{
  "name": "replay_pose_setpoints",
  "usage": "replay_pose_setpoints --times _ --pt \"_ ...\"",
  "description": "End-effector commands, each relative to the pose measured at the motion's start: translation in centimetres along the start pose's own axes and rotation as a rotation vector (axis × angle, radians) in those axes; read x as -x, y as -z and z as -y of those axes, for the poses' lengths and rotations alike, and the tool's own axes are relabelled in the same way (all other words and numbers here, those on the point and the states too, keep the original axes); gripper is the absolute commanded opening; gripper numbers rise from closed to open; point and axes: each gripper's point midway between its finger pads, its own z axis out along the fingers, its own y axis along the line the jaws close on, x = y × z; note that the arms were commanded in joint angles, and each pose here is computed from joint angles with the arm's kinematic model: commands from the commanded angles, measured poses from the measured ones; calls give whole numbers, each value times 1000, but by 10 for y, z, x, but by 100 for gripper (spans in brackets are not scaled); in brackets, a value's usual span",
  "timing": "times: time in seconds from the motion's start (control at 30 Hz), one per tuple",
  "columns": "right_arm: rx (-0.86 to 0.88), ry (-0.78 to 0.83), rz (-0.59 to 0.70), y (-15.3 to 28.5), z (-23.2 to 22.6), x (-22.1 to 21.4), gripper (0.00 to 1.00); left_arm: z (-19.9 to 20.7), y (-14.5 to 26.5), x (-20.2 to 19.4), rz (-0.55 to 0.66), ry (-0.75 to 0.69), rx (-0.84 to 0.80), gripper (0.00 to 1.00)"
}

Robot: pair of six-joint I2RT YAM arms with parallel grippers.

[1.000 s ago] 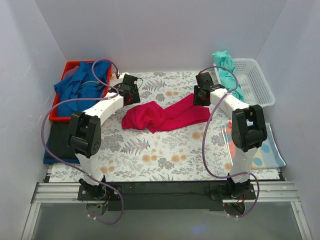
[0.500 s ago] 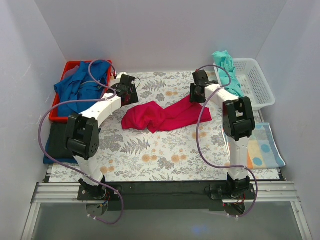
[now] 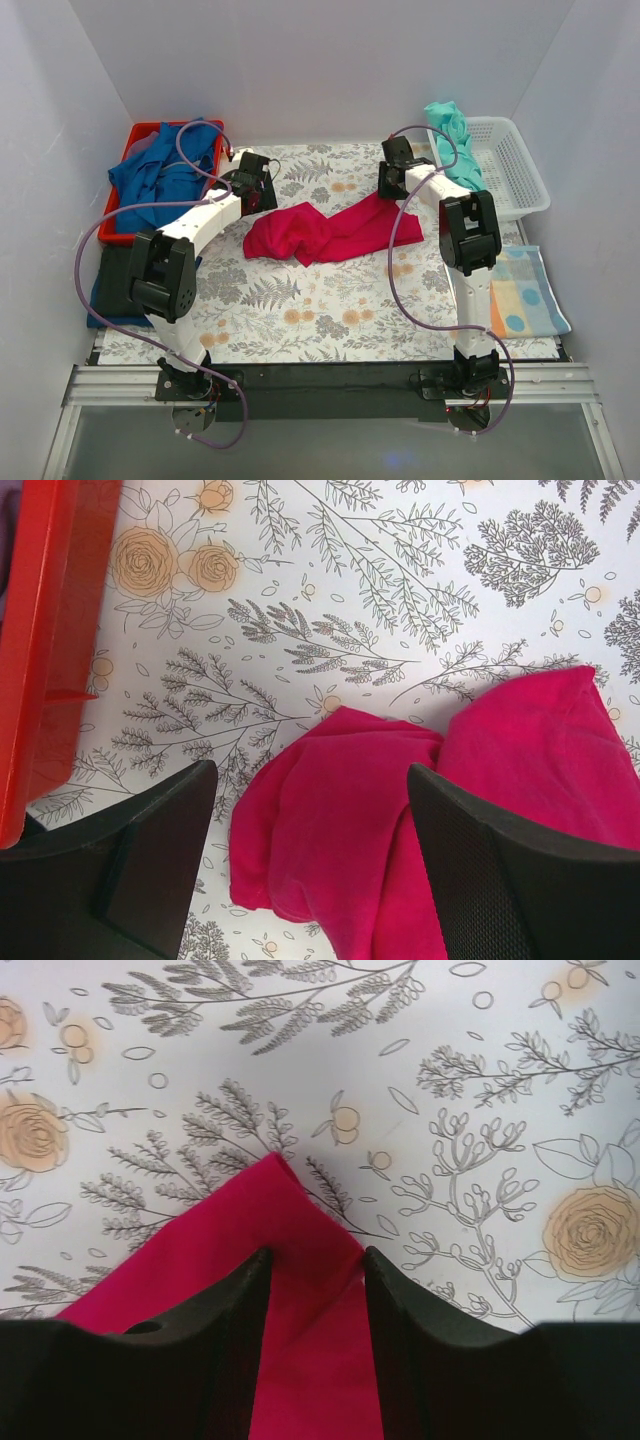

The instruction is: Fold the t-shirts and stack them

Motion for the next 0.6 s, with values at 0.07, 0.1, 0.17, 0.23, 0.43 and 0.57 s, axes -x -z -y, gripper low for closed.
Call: replay_pose_setpoints --times 0.07,0.1,0.17,0.23,0.43,0.57 --pt "-85 -9 10 3 23 8 48 -3 21 15 42 33 -27 76" --pt "-90 -15 2 3 26 5 47 -2 21 14 39 35 -29 76" --pt "-80 -24 -14 1 26 0 45 -2 21 15 40 37 -33 76" --pt "-74 -39 -34 -3 27 -7 38 -1 22 16 40 37 -33 76" --pt "-19 -58 -53 -5 16 -11 19 -3 23 16 39 31 -29 76" --pt "-24 -70 -31 4 16 -2 1 -3 25 17 40 34 -34 76"
